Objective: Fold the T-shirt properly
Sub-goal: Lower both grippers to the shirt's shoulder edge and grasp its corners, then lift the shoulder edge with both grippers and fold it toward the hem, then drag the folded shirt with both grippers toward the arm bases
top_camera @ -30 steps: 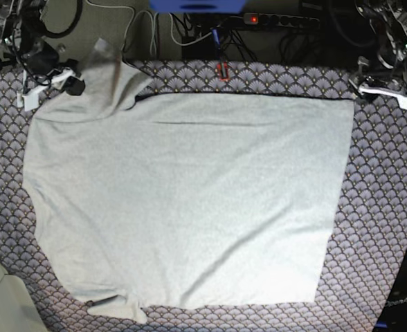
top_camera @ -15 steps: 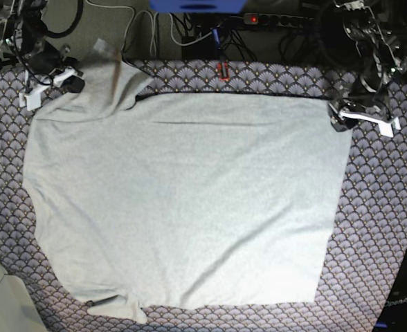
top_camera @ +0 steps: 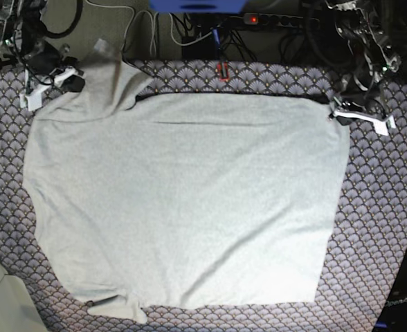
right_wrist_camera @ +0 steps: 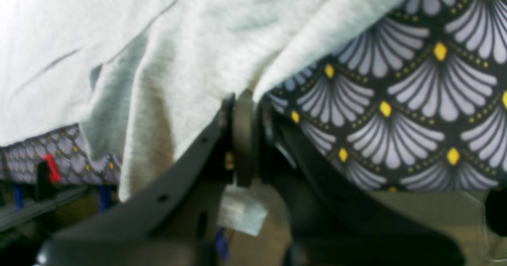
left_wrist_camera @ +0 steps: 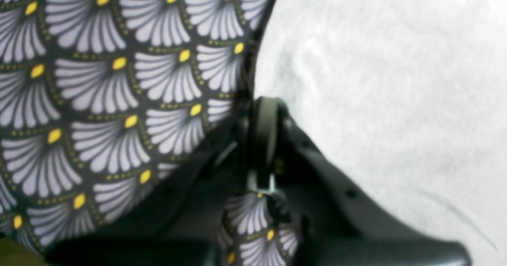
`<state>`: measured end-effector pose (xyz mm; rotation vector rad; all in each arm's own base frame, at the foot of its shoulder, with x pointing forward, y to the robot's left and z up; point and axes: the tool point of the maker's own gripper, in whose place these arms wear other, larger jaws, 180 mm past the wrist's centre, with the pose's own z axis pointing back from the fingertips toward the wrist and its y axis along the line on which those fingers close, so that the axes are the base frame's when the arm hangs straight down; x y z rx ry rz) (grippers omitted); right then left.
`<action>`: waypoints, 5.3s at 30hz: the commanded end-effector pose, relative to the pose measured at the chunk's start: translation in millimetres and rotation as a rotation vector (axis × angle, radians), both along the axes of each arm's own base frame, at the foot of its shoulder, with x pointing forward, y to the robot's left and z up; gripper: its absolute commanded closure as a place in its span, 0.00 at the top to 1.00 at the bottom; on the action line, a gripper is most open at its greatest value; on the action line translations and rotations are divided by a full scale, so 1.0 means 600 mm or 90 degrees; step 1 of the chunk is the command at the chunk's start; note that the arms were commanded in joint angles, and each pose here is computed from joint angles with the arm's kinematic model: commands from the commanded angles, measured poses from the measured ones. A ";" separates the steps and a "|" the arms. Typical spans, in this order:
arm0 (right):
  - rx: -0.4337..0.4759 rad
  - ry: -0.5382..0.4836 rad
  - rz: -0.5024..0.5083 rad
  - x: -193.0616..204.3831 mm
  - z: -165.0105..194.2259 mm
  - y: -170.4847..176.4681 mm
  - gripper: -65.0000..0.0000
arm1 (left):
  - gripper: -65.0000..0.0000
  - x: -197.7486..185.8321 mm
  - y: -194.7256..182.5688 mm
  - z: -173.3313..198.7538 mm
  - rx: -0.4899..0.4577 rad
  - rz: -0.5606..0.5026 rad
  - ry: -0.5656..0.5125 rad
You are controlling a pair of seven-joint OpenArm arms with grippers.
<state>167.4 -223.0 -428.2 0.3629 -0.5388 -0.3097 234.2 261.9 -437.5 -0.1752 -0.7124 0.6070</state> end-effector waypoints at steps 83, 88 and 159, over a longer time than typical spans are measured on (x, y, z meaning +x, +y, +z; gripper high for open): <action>-0.332 -0.245 0.147 0.559 0.160 -0.082 0.00 | 0.02 0.446 -0.005 0.198 0.134 -0.074 -0.184; -0.332 -0.242 0.146 0.559 0.159 -0.083 0.05 | 0.11 0.441 -0.003 0.192 0.134 -0.076 -0.177; -0.297 -0.050 0.047 0.314 -0.045 -0.204 0.00 | 0.00 0.311 0.002 0.004 0.061 -0.031 -0.085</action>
